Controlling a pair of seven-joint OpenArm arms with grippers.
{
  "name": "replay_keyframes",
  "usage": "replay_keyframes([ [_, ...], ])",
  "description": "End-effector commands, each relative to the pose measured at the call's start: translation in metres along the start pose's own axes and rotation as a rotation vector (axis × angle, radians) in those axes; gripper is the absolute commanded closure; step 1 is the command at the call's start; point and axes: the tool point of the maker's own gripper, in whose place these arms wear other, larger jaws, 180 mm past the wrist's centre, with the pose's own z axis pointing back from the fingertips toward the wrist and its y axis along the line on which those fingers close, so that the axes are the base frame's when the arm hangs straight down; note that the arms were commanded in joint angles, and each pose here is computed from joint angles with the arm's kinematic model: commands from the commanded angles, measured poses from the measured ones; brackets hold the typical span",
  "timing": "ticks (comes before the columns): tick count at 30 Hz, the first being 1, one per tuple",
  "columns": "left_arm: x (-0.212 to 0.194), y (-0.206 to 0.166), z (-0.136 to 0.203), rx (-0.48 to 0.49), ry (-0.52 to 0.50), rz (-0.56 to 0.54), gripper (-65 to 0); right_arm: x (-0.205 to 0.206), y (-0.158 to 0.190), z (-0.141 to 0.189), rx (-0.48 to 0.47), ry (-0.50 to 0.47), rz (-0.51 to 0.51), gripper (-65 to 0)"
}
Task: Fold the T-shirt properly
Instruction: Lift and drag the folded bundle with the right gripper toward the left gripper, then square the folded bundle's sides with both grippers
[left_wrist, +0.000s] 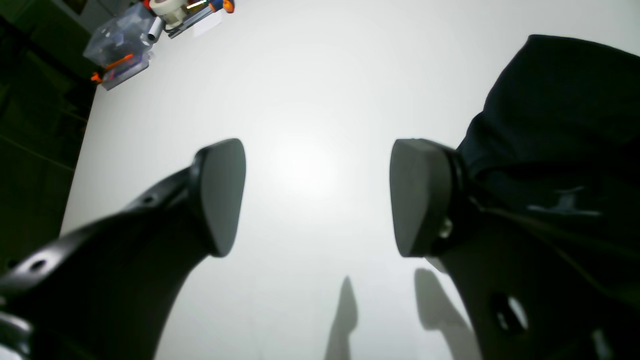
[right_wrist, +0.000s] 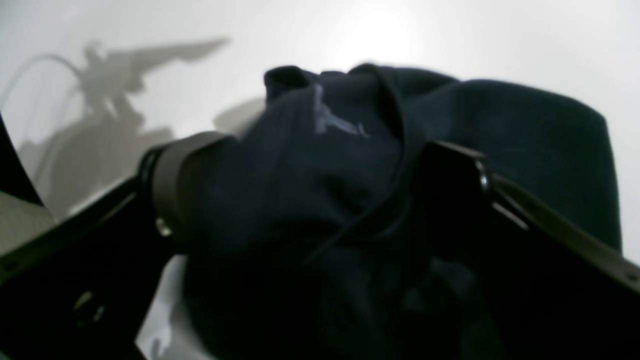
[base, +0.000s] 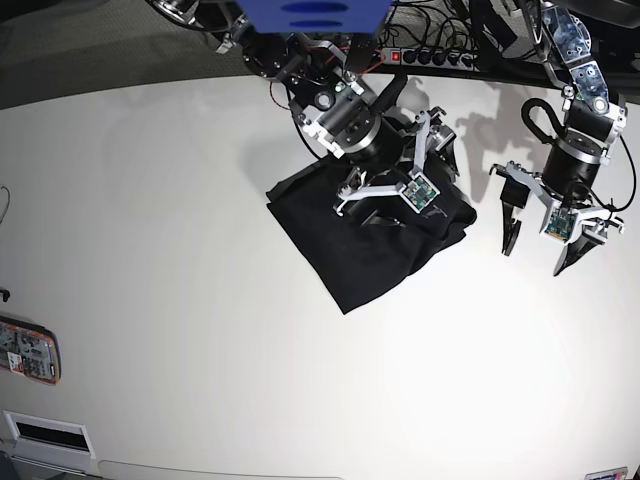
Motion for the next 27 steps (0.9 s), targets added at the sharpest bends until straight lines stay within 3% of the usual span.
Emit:
replay_keyframes([
  [1,0.013,0.004,0.001,0.010,-0.048,-0.008,-42.5,0.021,0.002,0.003,0.003,-0.069,-0.001,-55.6],
  [7,0.013,0.004,0.001,0.012,-0.047,-0.008,-42.5,0.012,0.021,0.008,0.105,-0.058,-0.087,-55.6],
  [12,0.011,0.003,0.002,0.008,-0.042,-0.005,-42.5,-0.012,0.009,0.013,0.091,-0.007,-0.056,-55.6],
  [15,0.013,-0.006,-0.001,-0.017,-0.046,-0.001,-42.5,-0.029,-0.010,0.018,0.053,0.030,-0.039,-55.6],
  [27,-0.009,-0.090,0.008,-0.255,0.019,0.041,-42.5,-0.009,-0.081,0.034,-0.128,-0.040,-0.098,-55.6],
])
